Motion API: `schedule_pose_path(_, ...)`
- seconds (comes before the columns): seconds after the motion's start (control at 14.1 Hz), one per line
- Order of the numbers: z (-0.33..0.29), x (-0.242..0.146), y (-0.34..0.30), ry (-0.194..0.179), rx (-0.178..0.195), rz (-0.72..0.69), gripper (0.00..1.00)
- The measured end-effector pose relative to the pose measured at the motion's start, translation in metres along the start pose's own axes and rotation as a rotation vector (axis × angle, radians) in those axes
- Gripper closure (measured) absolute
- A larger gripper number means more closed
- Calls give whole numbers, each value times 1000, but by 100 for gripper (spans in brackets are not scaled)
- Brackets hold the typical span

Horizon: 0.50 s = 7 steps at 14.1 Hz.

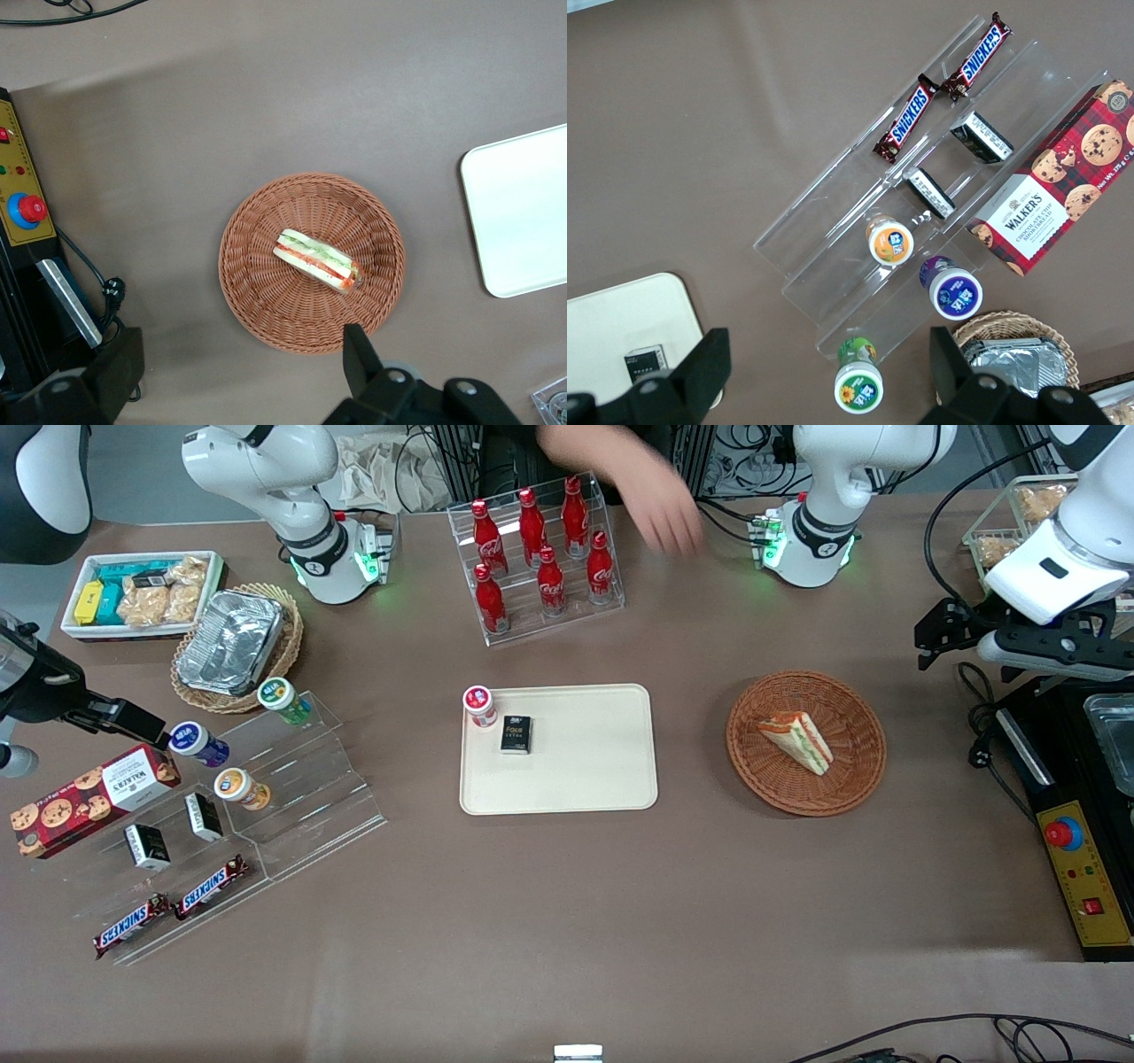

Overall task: Place sandwich from basket to tray
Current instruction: 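Move the left gripper over the wicker basket toward the sandwich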

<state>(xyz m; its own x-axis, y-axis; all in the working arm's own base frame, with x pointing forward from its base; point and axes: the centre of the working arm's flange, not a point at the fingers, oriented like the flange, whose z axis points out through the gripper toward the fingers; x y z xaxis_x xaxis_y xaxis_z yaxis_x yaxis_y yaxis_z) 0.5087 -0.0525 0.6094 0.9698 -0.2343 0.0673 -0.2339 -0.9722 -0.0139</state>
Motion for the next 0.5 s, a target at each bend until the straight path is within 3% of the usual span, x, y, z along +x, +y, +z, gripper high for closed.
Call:
schedule_pose_path(0.35,0,0,1,1,-15,-7,0)
schedule_pose_path(0.5,1,0,1,-3,-22,-86,0)
